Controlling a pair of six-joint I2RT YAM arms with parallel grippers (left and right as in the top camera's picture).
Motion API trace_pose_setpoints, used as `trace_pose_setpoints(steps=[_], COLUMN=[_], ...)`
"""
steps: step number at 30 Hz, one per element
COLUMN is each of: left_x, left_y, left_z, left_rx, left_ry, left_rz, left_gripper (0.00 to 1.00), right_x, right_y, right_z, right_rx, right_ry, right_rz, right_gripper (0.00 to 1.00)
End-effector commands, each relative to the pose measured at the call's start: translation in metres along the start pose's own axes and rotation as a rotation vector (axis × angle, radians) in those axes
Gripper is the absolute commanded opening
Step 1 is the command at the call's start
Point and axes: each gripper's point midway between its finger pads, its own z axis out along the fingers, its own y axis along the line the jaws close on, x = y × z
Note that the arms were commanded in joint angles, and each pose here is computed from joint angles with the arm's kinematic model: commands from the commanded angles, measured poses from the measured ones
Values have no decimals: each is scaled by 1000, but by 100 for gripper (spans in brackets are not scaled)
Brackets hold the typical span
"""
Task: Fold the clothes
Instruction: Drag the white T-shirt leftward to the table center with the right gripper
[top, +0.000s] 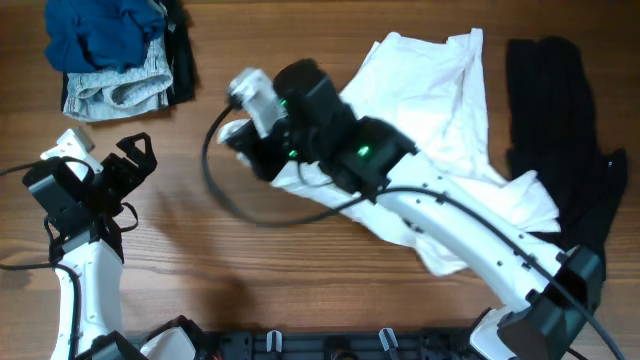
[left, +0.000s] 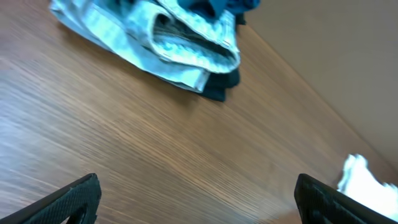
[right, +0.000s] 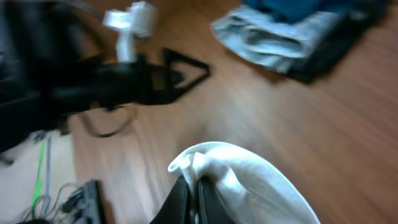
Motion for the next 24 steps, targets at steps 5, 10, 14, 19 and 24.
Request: trace_pose_setpoints(steps=[5,10,14,19,24], left_x=[-15,-9,38,92,133], left_y=[15,4,-7,-21,-44], left_z=[-5,-4,-7,-19,-19], left_rx=[-101,-35,54,18,-136], left_ry=[-61,-34,167,377,481], left_rz=[34,34,49,194,541], left_gripper=[100,100,96,83,93], right_x=[4,-12,73,163,187], right_y=[34,-94,-184,-228,-248], right_z=[1,-126,-234,-300,-289], right_rx=[11,403,687,932,946], right_ry=[23,-89,66,172,159], right_rz=[-51,266,586,924,958], right_gripper=[65,100,100,99,100])
